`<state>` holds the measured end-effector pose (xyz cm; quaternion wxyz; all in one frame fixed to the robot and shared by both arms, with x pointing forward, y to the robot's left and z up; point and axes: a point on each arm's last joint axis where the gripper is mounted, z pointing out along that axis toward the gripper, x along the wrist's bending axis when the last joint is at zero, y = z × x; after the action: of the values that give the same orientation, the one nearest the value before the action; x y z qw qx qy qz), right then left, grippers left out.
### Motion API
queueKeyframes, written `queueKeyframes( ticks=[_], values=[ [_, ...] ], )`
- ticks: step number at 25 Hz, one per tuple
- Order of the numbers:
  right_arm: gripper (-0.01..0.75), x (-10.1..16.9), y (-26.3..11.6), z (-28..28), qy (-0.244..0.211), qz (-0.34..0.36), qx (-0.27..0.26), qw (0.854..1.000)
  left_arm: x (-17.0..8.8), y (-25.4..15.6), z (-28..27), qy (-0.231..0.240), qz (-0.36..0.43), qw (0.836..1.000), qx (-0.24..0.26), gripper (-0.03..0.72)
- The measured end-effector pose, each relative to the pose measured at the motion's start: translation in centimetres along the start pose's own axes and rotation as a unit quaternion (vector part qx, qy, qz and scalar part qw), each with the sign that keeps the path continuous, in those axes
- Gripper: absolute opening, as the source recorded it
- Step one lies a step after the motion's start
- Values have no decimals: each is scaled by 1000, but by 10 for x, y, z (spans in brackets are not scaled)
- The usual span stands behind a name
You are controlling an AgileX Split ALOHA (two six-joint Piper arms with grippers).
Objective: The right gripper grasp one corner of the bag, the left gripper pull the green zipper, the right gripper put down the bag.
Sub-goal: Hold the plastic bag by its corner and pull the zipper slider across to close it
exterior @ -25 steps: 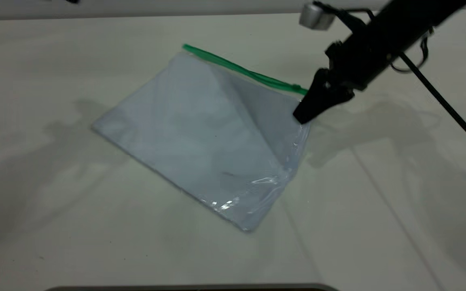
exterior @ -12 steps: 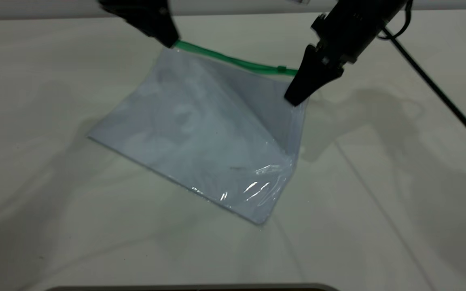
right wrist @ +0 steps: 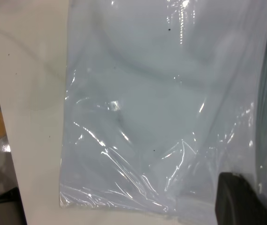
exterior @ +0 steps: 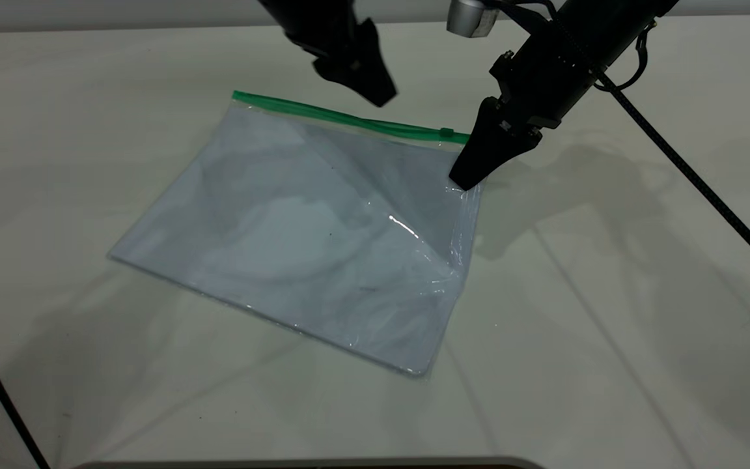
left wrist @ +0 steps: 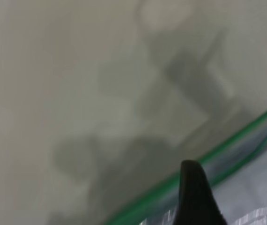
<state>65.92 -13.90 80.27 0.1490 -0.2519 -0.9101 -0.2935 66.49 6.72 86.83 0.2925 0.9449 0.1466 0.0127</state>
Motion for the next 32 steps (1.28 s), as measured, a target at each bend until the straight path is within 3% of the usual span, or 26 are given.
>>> queueKeyframes(
  ticks=[7, 10, 18, 32],
  values=[
    [34, 0, 1, 0, -1, 1, -2, 1000, -4, 8, 9, -22, 97, 992, -79, 515],
    [34, 0, 1, 0, -2, 1, -3, 1000, -5, 11, 8, -23, 104, 990, -97, 515],
    [34, 0, 1, 0, -1, 1, -2, 1000, -7, 3, 21, -50, 50, 994, -86, 485],
    [34, 1, 1, 0, 4, 1, -2, 1000, -15, -5, 44, -77, 37, 992, -91, 469]
  ],
)
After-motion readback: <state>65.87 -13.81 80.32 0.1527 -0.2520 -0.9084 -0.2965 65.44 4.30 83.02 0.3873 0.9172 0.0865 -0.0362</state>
